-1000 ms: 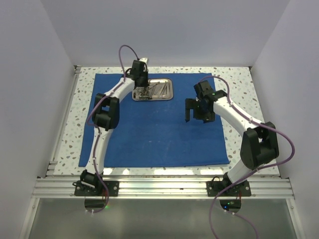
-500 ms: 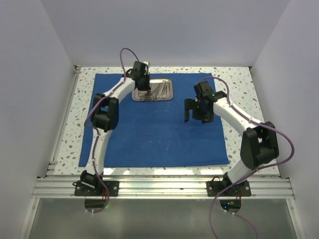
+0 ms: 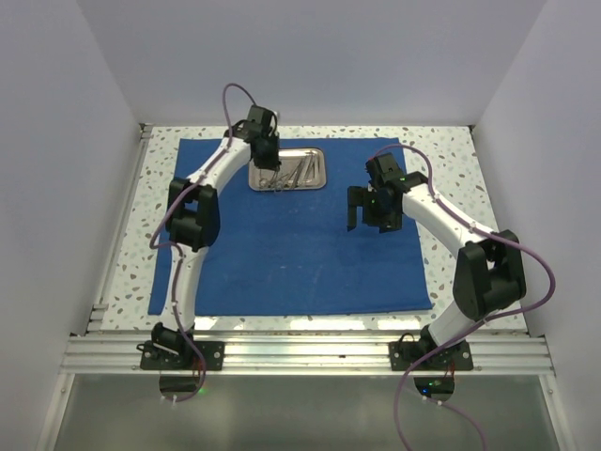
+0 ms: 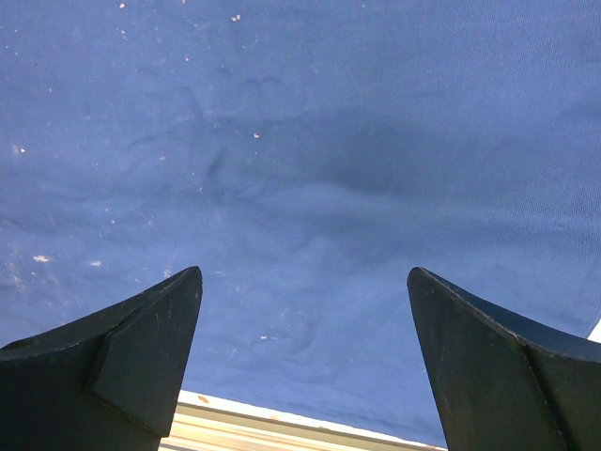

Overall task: Open and lay out the surgical kit
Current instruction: Pick up the medical item from the container, then place the medical item in the surgical kit.

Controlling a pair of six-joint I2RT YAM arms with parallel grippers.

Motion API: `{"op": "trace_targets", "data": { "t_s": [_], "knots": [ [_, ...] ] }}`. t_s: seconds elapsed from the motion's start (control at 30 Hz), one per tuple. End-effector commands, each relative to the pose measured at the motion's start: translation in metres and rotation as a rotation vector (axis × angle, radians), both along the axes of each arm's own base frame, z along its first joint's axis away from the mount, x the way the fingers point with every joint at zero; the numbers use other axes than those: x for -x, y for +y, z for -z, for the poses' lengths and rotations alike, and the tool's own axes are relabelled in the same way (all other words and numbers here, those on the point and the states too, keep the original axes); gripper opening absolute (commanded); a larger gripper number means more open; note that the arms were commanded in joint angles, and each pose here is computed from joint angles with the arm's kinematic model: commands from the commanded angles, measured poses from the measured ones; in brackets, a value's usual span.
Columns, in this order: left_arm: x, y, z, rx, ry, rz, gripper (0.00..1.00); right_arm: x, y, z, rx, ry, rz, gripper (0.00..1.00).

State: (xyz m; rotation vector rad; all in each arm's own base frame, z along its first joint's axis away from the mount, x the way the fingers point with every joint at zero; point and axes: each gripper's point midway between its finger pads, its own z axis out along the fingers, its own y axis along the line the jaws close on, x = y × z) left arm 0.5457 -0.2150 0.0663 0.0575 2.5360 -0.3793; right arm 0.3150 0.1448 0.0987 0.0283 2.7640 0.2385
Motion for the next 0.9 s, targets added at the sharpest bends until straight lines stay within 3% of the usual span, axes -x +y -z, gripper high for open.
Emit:
{"op": "trace_targets", "data": {
  "t_s": [0.0, 0.1, 0.13, 0.17, 0.3, 0.33, 0.4, 0.43, 0.5, 0.63, 0.87],
  "knots": [
    [0.01, 0.011, -0.09, 0.041, -0.131, -0.032, 0.0, -0.009, 0.007, -0.028, -0.054, -0.076, -0.011, 0.94],
    [0.035, 0.02, -0.082, 0.034, -0.099, -0.051, 0.0, -0.008, 0.009, -0.028, -0.062, -0.075, -0.012, 0.94],
    [0.047, 0.023, -0.104, 0.05, -0.133, -0.058, 0.0, -0.007, 0.01, -0.029, -0.068, -0.074, -0.016, 0.94],
    [0.068, 0.031, -0.081, 0.031, -0.076, -0.065, 0.0, -0.007, 0.01, -0.029, -0.07, -0.072, -0.014, 0.94],
    [0.122, 0.049, -0.092, 0.05, -0.107, -0.095, 0.0, -0.004, 0.011, -0.028, -0.083, -0.07, -0.013, 0.94],
    [0.146, 0.059, -0.064, 0.024, -0.042, -0.105, 0.0, -0.004, 0.012, -0.027, -0.089, -0.065, -0.014, 0.93],
    [0.165, 0.066, -0.067, 0.039, -0.074, -0.12, 0.0, -0.001, 0.013, -0.025, -0.096, -0.056, -0.016, 0.94],
    [0.187, 0.073, -0.04, 0.019, -0.024, -0.12, 0.0, 0.0, 0.014, -0.025, -0.099, -0.054, -0.016, 0.93],
    [0.194, 0.075, -0.04, 0.046, -0.077, -0.119, 0.0, 0.0, 0.014, -0.022, -0.103, -0.048, -0.016, 0.93],
    [0.226, 0.086, 0.015, 0.014, 0.004, -0.119, 0.0, 0.001, 0.017, -0.019, -0.108, -0.034, -0.021, 0.93],
    [0.245, 0.088, 0.061, -0.006, 0.09, -0.096, 0.0, 0.004, 0.015, -0.019, -0.1, -0.031, -0.026, 0.92]
  ]
}}
